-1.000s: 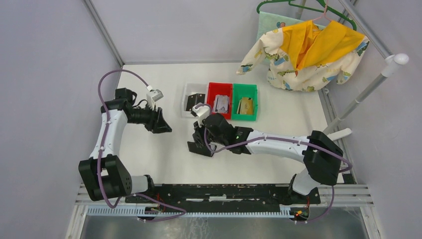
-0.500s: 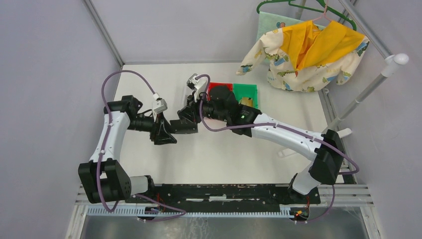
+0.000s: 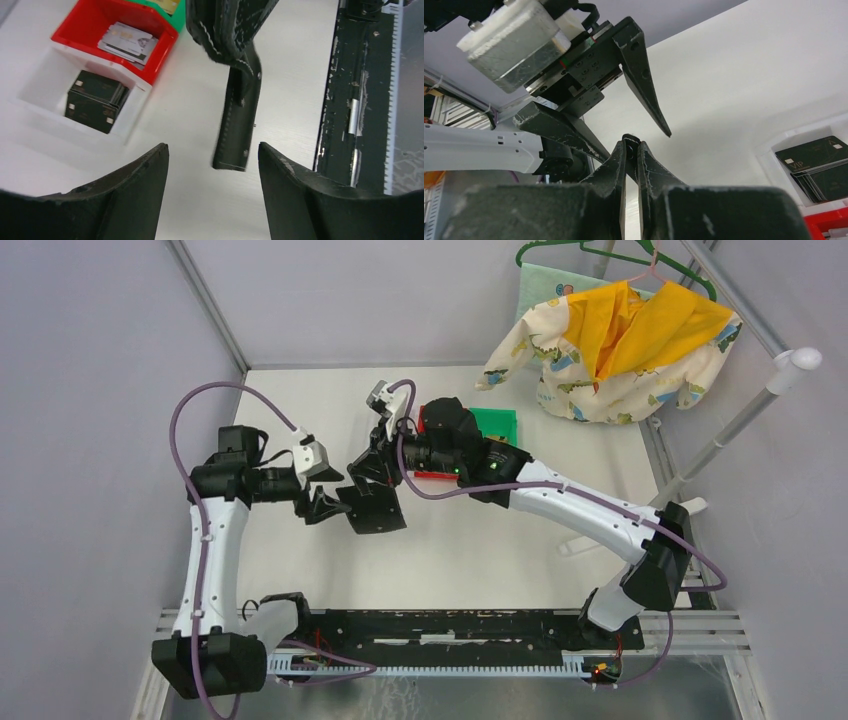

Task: Take the credit cards out of the card holder
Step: Remove the credit card from the card holder.

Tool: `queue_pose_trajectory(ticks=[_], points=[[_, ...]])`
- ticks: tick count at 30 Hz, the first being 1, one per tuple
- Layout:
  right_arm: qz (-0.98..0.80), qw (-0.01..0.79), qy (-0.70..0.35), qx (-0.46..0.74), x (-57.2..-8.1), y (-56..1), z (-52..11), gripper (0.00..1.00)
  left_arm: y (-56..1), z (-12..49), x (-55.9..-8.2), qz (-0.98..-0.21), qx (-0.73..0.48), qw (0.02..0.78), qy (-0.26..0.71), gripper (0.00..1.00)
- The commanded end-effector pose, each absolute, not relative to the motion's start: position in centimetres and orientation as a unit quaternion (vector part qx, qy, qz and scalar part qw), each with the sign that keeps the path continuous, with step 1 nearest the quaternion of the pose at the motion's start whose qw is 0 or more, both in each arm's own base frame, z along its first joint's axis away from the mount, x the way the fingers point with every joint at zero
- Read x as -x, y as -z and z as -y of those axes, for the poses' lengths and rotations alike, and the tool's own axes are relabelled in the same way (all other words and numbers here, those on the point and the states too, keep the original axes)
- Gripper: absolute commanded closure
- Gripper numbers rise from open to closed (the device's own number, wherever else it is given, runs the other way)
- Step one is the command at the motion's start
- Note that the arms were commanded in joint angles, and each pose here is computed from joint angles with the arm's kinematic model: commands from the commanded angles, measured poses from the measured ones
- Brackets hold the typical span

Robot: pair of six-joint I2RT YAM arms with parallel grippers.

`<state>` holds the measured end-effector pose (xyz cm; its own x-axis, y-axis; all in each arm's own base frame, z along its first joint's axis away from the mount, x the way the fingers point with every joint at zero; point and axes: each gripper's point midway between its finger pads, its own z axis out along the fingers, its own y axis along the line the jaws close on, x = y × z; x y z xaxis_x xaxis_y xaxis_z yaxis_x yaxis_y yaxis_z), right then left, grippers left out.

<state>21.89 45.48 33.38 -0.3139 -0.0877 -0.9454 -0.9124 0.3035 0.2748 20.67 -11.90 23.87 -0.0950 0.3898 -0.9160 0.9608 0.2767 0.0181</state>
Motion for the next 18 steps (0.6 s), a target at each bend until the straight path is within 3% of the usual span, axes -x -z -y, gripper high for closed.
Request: queue_pose_trajectory(ticks=[1,5,7,9,14,16,17,18], points=[[-0.612,0.478,-0.495,0.389,-20.6,-38.7,-45.7,1.00,-25.8,12.3,-21.5,-0.640,-0.509,0.485,0.310,0.27],[-0.607,0.476,-0.501,0.393,-20.2,-39.0,-45.6,1.00,-25.9,13.1,-20.0,-0.620,-0.529,0.475,0.332,0.26],[-0.604,0.476,-0.504,0.393,-20.1,-39.3,-45.6,1.00,-25.6,13.6,-18.8,-0.612,-0.544,0.456,0.348,0.31],[-0.600,0.473,-0.511,0.393,-19.9,-39.4,-45.7,1.00,-25.2,14.1,-18.1,-0.608,-0.551,0.441,0.364,0.41],[-0.601,0.465,-0.519,0.390,-19.8,-39.3,-46.0,0.98,-25.7,14.5,-18.3,-0.597,-0.550,0.450,0.372,0.80],[-0.604,0.463,-0.519,0.389,-19.7,-39.0,-45.9,0.76,-25.9,14.4,-18.7,-0.596,-0.552,0.457,0.363,0.96],[-0.606,0.465,-0.516,0.388,-19.8,-38.8,-45.7,0.59,-26.0,14.3,-18.9,-0.593,-0.558,0.462,0.352,0.98],[-0.608,0.469,-0.510,0.388,-19.8,-38.8,-45.3,0.49,-26.1,14.2,-19.0,-0.587,-0.567,0.467,0.339,0.98]])
